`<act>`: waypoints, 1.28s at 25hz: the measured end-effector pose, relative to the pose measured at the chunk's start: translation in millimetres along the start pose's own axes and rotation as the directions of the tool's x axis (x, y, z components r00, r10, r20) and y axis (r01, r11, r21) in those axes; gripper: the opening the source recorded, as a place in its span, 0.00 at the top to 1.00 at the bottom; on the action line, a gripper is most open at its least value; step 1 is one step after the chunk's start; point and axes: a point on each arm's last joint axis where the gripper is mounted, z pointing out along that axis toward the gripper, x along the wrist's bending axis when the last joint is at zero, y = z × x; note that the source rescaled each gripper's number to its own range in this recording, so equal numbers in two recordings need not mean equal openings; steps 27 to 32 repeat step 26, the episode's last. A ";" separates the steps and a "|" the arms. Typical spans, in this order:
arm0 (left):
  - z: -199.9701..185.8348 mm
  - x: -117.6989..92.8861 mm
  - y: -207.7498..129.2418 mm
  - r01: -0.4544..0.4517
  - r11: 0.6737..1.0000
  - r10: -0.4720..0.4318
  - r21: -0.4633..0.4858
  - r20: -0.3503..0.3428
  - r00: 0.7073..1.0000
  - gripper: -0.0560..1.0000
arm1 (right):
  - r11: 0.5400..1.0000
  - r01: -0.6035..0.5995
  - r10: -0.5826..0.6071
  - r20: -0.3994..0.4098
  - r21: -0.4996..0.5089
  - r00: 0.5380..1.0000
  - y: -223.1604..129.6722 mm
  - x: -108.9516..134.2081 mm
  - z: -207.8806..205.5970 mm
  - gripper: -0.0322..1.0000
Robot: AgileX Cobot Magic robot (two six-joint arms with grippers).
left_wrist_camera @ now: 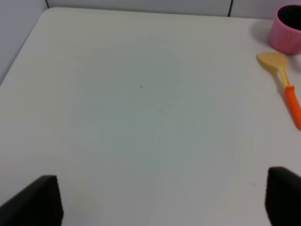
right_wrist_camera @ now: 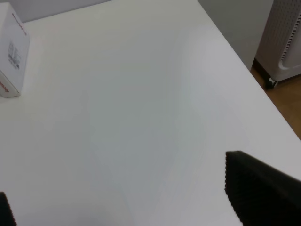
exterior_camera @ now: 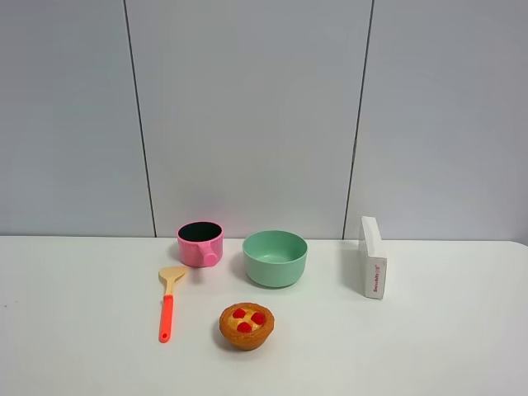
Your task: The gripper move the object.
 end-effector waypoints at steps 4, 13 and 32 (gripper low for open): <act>0.0 0.0 0.0 0.000 1.000 0.000 0.000 0.000 1.000 0.00 | 1.000 0.000 0.000 0.000 0.000 1.000 0.0 0.0 0.0 0.00; 0.0 0.0 0.0 0.000 1.000 0.000 0.000 0.000 1.000 0.00 | 1.000 0.000 0.000 0.000 0.000 1.000 0.0 0.0 0.0 0.00; 0.0 0.0 0.0 0.000 1.000 0.000 0.000 0.000 1.000 0.00 | 1.000 0.000 0.000 0.000 0.000 1.000 0.0 0.0 0.0 0.00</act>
